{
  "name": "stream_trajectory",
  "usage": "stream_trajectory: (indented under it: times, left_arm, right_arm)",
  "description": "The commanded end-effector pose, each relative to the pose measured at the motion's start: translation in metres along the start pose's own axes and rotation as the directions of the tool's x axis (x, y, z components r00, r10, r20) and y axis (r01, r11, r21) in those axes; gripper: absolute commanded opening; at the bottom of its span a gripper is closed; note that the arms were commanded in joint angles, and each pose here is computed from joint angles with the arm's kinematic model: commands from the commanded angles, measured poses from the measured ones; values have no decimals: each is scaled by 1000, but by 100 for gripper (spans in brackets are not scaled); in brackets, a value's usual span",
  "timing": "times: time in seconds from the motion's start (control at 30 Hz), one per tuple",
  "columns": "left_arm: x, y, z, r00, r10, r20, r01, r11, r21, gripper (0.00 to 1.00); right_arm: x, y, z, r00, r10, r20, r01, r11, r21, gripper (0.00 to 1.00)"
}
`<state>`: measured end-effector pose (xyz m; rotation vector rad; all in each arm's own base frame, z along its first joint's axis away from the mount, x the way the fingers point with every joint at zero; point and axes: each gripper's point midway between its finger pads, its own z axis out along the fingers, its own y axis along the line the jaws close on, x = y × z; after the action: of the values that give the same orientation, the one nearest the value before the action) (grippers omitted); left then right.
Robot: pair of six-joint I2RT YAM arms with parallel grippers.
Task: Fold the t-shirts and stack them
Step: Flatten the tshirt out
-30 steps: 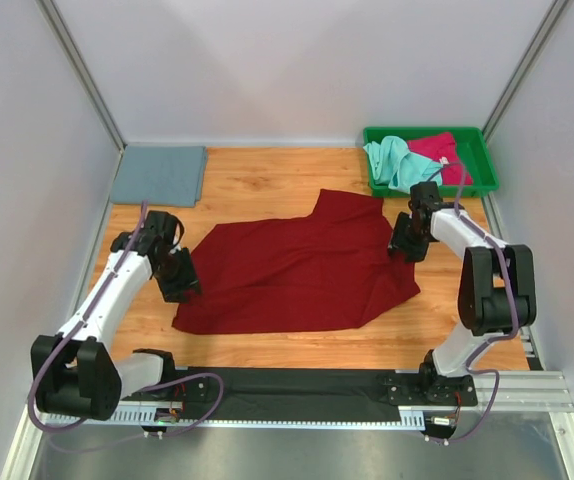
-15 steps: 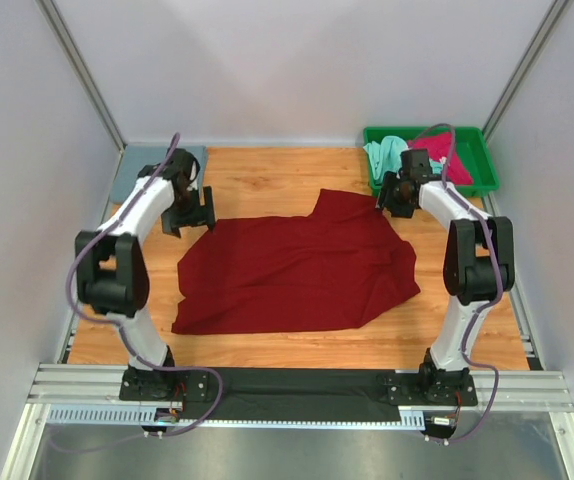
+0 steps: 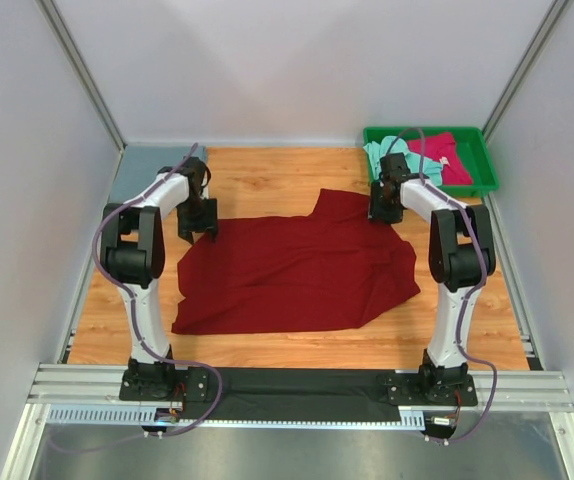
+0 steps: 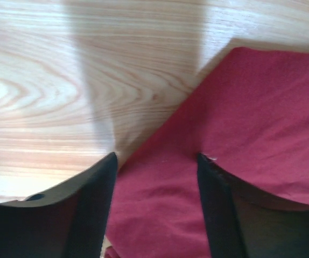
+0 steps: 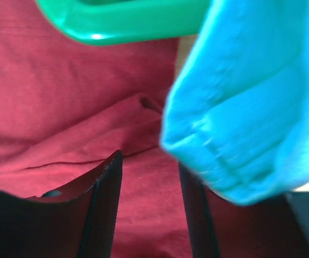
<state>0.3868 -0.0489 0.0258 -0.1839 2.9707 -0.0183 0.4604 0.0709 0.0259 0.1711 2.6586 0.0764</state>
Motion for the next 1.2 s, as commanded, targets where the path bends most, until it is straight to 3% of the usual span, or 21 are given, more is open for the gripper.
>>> stream_trajectory:
  times: [0.0, 0.1, 0.2, 0.23, 0.27, 0.3, 0.33, 0.37, 0.53, 0.63, 0.73, 0.83, 0.87, 0.93, 1.03, 1.07, 1.13, 1.17]
  left_arm:
    - [3, -4, 7, 1000, 9, -23, -8, 999, 35, 64]
    - [5, -2, 17, 999, 9, -44, -8, 1000, 23, 53]
    - [3, -3, 21, 999, 3, -47, -2, 1000, 25, 31]
    - [1, -4, 19, 999, -1, -44, 3, 1000, 24, 25]
    - [1, -4, 14, 999, -8, -43, 9, 1000, 26, 9]
    - [-3, -5, 10, 1000, -11, -29, 12, 999, 30, 2]
    - [-8, -6, -1, 1000, -20, 0, 20, 999, 34, 0]
    - [-10, -6, -7, 1000, -24, 11, 23, 999, 34, 0]
    - [-36, -6, -76, 985, -49, 166, 44, 998, 37, 0]
    - [-51, -3, -136, 947, -85, 309, 71, 996, 56, 0]
    - [-61, -5, -209, 875, -132, 465, 87, 989, 118, 0]
    - [-63, -4, -256, 805, -166, 569, 88, 983, 163, 0]
    - [-61, -2, -283, 758, -181, 627, 82, 980, 183, 0]
    - [-55, 1, -321, 685, -199, 701, 66, 975, 211, 0]
    - [-45, 7, -350, 606, -200, 770, 43, 975, 219, 0]
    - [-40, 11, -372, 537, -213, 817, 33, 972, 232, 0]
    - [-26, 17, -393, 489, -203, 848, 19, 975, 222, 0]
    - [-21, 17, -405, 467, -205, 860, 7, 973, 229, 0]
  right_arm:
    - [-1, -15, 7, 999, -32, -11, 32, 996, 86, 46]
    - [-2, -14, 10, 999, -34, -31, 36, 995, 95, 43]
    - [-6, -7, 12, 998, -48, -49, 54, 993, 107, 35]
    - [-5, -5, 11, 997, -52, -57, 58, 991, 117, 26]
    - [-6, -1, 9, 997, -52, -55, 58, 992, 113, 19]
    - [-7, 2, 8, 998, -47, -49, 52, 993, 108, 11]
    - [-12, 4, 5, 999, -37, -37, 41, 994, 98, 1]
    - [-15, 5, 1, 999, -23, -27, 26, 995, 96, 0]
    - [-53, 11, -52, 989, 37, 143, -46, 997, 63, 0]
    - [-90, 17, -115, 935, 131, 328, -138, 990, -2, 0]
    - [-124, 25, -180, 846, 244, 475, -216, 970, -114, 0]
    - [-148, 28, -249, 758, 302, 579, -222, 953, -206, 0]
    - [-154, 29, -271, 724, 315, 614, -212, 948, -236, 0]
    - [-158, 24, -326, 638, 348, 687, -199, 936, -289, 0]
    - [-152, 19, -366, 558, 367, 744, -170, 928, -331, 0]
    - [-150, 17, -388, 517, 376, 769, -150, 924, -351, 0]
    - [-142, 17, -407, 505, 377, 777, -126, 922, -366, 0]
    - [-136, 15, -430, 466, 388, 795, -100, 916, -388, 0]
